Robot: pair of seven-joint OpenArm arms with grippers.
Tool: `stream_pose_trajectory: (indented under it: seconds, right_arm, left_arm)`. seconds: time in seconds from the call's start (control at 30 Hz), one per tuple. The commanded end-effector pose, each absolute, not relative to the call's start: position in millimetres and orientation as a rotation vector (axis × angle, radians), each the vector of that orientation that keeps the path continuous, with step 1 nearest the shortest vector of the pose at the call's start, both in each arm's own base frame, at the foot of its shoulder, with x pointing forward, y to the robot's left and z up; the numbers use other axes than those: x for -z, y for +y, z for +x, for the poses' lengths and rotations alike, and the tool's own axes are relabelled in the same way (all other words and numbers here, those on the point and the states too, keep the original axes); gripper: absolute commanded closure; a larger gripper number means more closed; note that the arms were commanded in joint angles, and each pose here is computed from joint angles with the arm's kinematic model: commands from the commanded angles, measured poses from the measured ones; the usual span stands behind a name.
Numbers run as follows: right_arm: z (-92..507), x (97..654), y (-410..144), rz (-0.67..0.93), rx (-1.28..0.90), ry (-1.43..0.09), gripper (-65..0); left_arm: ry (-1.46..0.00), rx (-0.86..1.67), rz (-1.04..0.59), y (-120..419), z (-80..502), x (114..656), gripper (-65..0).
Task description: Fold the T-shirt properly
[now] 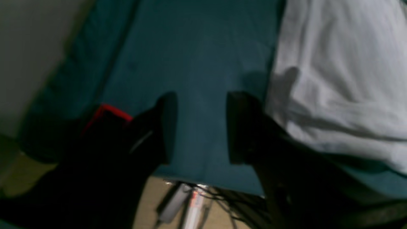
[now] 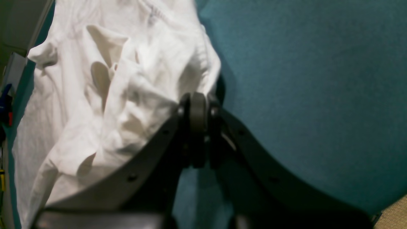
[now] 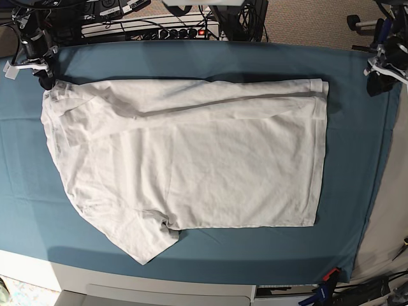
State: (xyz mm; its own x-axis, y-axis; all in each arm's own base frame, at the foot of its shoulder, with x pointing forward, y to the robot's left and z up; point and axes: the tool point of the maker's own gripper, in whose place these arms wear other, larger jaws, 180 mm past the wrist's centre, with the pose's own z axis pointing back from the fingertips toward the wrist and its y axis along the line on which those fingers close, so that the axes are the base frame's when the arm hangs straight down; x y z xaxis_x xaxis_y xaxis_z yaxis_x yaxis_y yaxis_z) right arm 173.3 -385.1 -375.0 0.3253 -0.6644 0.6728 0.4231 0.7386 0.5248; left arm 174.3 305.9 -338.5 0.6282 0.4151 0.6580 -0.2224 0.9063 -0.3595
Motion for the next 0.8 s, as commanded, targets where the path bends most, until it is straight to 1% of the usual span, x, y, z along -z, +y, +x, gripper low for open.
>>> stream_pose_trajectory:
  seconds: [0.0,0.1,0.17,0.23,0.47,0.77]
  right_arm:
    - [180.5,358.8,-392.8,0.265,0.7,-1.071,0.0]
    - [180.5,358.8,-392.8,0.265,0.7,-1.071,0.0]
    - [180.5,358.9,-392.7,0.266,0.7,-1.071,0.0]
    - [180.5,358.8,-392.8,0.265,0.7,-1.072,0.0]
    - [180.5,358.8,-392.8,0.265,0.7,-1.072,0.0]
    - [180.5,358.8,-392.8,0.265,0.7,-1.071,0.0]
  left_arm:
    - [-0.835,-0.352,-0.285,304.2,176.9,331.8,-26.4]
    - [-0.823,-0.35,-0.387,292.5,171.5,336.7,-26.0]
    - [-0.819,-0.324,-0.477,279.3,168.8,336.8,-24.1]
    - [-0.804,-0.306,-0.528,269.1,166.4,340.6,-23.1]
    - [-0.722,-0.301,-0.624,240.9,171.1,368.6,-23.1]
    - [-0.705,-0.278,-0.662,225.0,181.4,375.7,-23.2]
